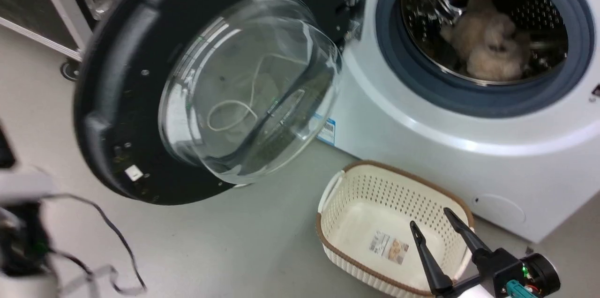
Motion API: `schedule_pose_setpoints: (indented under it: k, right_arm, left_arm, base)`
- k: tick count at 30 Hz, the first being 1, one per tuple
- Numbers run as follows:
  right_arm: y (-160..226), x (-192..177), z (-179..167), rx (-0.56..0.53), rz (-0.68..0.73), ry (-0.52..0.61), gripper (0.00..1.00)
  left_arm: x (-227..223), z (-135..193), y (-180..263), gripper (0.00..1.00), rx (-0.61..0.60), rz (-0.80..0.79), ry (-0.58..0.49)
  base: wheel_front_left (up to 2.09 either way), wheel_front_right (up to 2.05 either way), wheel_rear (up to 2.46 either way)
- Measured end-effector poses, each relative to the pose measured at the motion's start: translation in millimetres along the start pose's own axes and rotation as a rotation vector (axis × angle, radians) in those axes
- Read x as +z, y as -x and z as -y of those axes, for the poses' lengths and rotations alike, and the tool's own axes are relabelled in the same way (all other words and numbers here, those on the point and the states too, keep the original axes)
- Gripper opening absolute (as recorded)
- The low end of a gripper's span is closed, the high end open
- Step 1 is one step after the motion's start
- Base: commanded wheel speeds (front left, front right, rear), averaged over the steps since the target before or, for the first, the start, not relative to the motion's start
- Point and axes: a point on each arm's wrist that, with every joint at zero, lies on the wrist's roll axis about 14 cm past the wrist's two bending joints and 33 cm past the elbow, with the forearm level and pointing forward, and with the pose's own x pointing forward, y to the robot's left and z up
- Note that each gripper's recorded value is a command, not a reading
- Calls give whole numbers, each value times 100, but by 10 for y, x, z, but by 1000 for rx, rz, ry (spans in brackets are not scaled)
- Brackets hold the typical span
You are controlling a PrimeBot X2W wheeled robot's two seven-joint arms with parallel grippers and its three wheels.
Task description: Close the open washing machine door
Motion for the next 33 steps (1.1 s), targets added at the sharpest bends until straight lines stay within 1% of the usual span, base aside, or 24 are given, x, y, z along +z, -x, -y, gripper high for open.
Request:
schedule_pose_setpoints:
  k: [3, 4, 8, 10, 13, 15, 18, 23, 27, 30, 33]
  right_arm:
    - [21, -77, 39, -5, -16, -5, 100]
    - [33, -103, 64, -11, -23, -5, 100]
    - [69, -149, 122, -23, -32, -5, 100]
    - [90, -167, 154, -33, -37, -6, 100]
    - [123, -185, 213, -53, -42, -7, 100]
    - [131, -186, 245, -63, -42, -7, 100]
    - [156, -187, 295, -80, -43, -6, 100]
    - [215, -137, 370, -110, -35, 6, 100]
    - [280, -56, 450, -149, -18, 11, 100]
    - [335, -10, 494, -173, -10, 16, 100]
    - [400, 15, 552, -201, -6, 20, 100]
  left_arm:
    - [-151, -194, -233, 0, 64, -114, 100]
    - [-217, -251, -294, 0, 92, -150, 160]
    - [-648, -387, -384, 0, 179, -373, 334]
    - [-841, -362, -378, 0, 186, -475, 389]
    - [-1037, -257, -363, 0, 176, -583, 501]
    - [-1115, -171, -351, 0, 152, -634, 558]
    - [-1140, -17, -341, 0, 82, -684, 662]
    - [-1112, 156, -163, 0, -50, -776, 692]
    - [-1126, 300, 155, 0, -145, -853, 701]
    - [-1208, 492, 500, 0, -213, -938, 724]
    - [-1332, 756, 874, 0, -274, -1028, 765]
  base:
    - [0, 0, 0]
    - [0, 0, 0]
    - [0, 0, 0]
    - [0, 0, 0]
    - [0, 0, 0]
    - [0, 0, 0]
    - [0, 0, 0]
    - [0, 0, 0]
    - [0, 0, 0]
    - [0, 0, 0]
    - [0, 0, 0]
